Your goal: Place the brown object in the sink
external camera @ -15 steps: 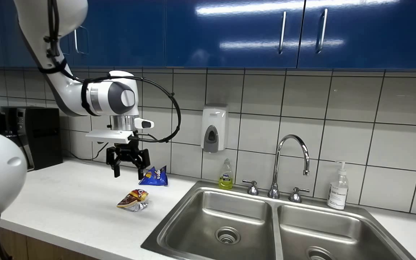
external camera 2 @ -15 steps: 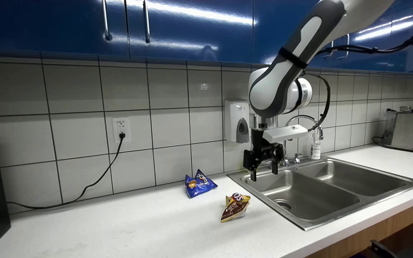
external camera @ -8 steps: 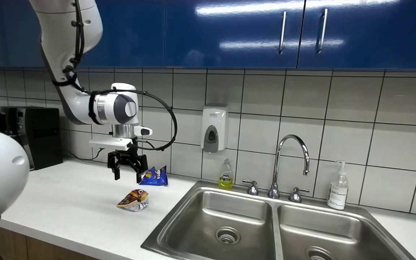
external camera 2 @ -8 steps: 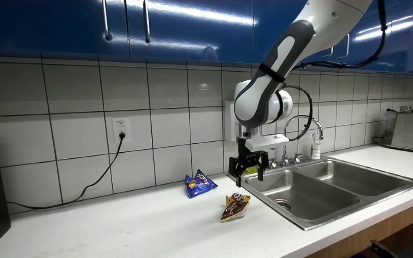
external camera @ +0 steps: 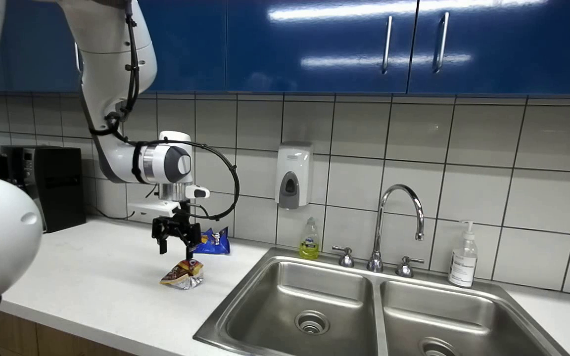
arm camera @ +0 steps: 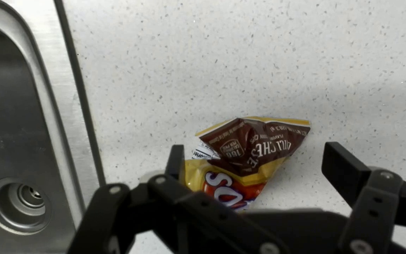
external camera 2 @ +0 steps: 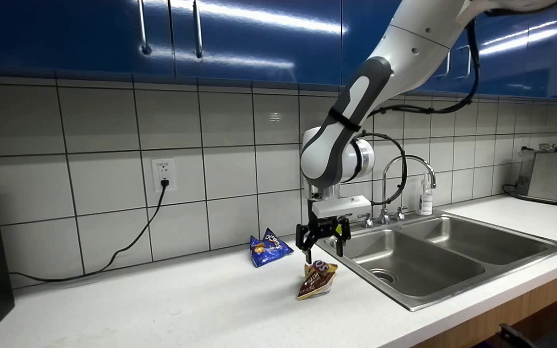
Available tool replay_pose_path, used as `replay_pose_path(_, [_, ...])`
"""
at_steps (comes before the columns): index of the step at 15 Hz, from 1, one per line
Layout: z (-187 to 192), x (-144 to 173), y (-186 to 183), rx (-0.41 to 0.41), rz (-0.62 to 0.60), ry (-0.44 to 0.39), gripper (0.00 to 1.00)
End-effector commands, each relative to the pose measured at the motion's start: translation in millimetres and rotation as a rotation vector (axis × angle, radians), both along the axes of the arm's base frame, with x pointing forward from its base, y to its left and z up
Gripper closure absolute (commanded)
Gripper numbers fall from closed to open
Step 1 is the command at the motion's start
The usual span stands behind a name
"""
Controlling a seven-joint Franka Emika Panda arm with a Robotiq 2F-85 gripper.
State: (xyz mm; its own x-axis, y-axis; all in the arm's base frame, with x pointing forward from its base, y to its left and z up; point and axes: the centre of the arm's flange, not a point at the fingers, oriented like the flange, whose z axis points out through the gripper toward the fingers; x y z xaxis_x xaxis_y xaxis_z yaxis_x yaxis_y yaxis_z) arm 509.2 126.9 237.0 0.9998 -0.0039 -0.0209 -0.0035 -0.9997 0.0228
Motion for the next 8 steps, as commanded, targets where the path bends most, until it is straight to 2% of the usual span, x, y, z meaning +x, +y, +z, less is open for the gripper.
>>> replay_pose_path(1, [-10.6,14.3,12.3,-0.006,-0.063,0.029,0.00])
replay_pose_path(8, [-16.7,26.8,15.1,-0.043,-0.189,0.003,0.00])
